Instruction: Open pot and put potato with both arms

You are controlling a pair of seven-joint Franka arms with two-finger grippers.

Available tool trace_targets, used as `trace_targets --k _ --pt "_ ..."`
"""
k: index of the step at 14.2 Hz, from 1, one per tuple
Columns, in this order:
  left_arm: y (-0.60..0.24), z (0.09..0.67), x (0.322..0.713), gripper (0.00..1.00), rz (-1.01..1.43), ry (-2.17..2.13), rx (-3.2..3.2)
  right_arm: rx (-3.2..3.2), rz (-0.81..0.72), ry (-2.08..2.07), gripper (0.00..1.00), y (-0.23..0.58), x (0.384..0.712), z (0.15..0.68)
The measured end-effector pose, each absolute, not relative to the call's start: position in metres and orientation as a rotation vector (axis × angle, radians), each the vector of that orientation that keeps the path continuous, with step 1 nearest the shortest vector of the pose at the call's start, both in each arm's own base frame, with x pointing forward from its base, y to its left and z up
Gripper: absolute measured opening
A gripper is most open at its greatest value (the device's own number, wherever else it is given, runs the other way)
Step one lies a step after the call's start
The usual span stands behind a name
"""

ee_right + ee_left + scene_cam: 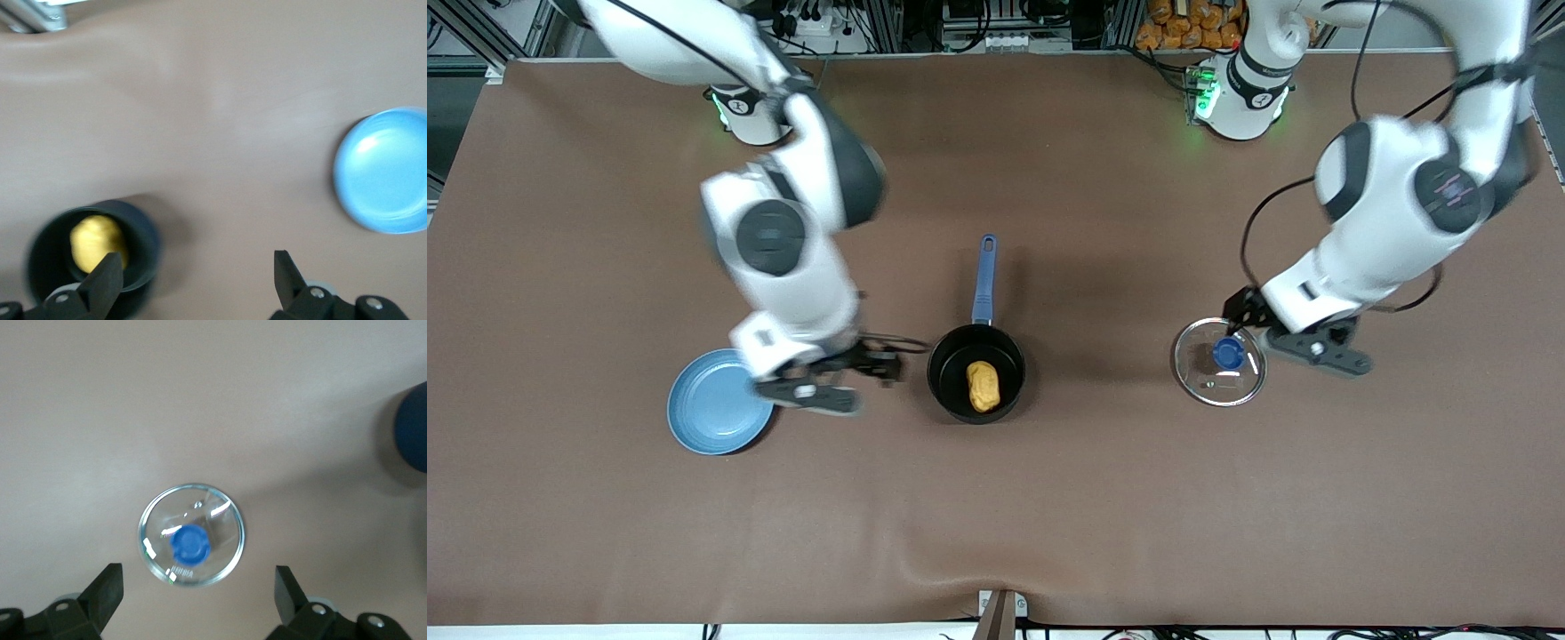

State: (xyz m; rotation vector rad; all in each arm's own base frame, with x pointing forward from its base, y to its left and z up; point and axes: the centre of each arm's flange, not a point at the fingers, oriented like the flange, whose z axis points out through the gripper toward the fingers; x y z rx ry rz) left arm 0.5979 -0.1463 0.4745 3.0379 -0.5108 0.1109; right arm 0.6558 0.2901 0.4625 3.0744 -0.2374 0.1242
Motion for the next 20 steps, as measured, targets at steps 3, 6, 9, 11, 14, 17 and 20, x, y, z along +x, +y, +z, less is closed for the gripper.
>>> trace_targets --k 3,6,9,11,14,17,20 --pt "-0.146 0.559 0.592 1.0 0.05 -0.472 3.059 3.04 0.044 -0.201 1.0 0.204 0.663 0.502" --pt "-0.135 0.608 0.586 1.0 0.069 -0.445 3.074 3.041 -0.012 -0.183 1.0 0.139 0.655 0.541" --pt "-0.122 0.64 0.574 1.0 0.136 -0.418 3.102 3.083 -0.021 -0.165 1.0 0.087 0.643 0.571" --pt "-0.116 0.651 0.569 1.0 0.162 -0.383 3.108 3.095 -0.02 -0.131 1.0 0.058 0.63 0.585" --pt "-0.112 0.651 0.569 1.0 0.16 -0.341 3.114 3.093 -0.016 -0.068 1.0 0.033 0.609 0.601" --pt "-0.112 0.649 0.569 1.0 0.153 -0.331 3.116 3.081 -0.004 -0.023 1.0 0.005 0.59 0.614" --pt "-0.111 0.645 0.57 1.0 0.14 -0.315 3.119 3.077 0.012 -0.021 1.0 -0.019 0.575 0.623"
